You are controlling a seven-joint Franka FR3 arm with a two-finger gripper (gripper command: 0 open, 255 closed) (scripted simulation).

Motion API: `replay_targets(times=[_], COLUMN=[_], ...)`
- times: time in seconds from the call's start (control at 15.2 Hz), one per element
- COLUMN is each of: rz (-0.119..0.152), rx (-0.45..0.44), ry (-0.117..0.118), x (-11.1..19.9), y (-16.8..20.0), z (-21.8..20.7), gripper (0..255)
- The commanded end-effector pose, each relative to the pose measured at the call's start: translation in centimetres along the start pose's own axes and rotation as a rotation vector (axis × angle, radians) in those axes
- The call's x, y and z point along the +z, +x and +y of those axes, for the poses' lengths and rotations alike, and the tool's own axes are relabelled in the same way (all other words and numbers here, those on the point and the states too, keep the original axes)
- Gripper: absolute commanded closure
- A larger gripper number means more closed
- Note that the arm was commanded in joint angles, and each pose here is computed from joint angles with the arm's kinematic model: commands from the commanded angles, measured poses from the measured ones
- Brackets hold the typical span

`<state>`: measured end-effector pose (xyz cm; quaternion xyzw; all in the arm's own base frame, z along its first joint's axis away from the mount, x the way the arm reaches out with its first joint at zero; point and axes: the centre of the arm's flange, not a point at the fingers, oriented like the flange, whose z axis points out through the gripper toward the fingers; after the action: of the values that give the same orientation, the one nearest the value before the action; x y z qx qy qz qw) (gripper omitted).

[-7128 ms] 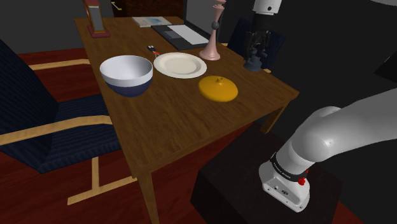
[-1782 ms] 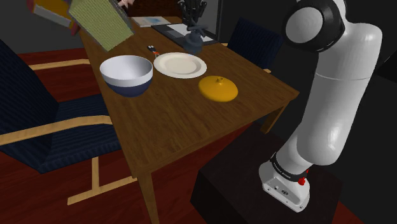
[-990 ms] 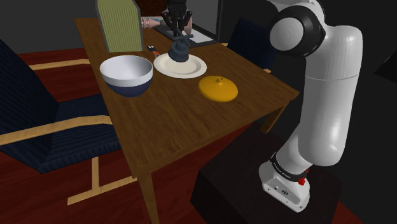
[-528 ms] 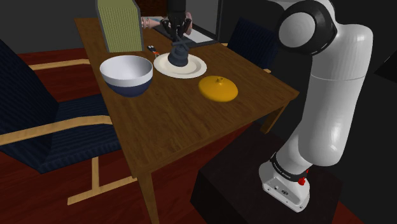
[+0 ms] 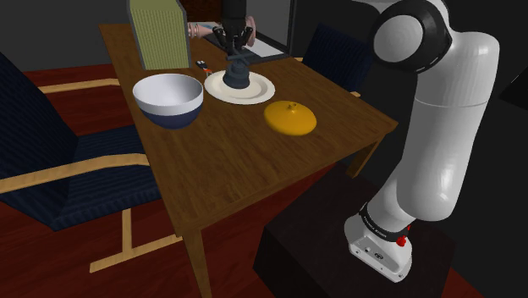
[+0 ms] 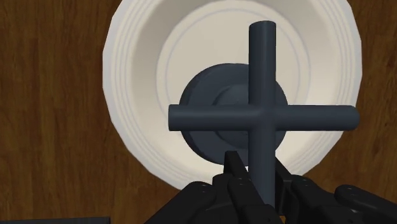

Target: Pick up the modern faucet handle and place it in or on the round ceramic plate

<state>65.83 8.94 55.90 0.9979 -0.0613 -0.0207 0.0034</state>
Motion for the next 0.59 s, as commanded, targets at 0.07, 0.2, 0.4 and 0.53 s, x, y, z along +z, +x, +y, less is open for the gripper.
replay_targets(times=[0.07,0.2,0.4,0.53], rz=[-0.069,-0.069,-0.068,-0.068], rx=[-0.003,-0.003,-0.003,-0.003], ry=[-0.015,-0.015,-0.015,-0.015], x=[1.5,1.7,1.4,-1.3], y=[-0.6,-1.2,-0.5,-0.4], z=[0.1,0.3,-0.3,-0.3], gripper=[0,0,0,0])
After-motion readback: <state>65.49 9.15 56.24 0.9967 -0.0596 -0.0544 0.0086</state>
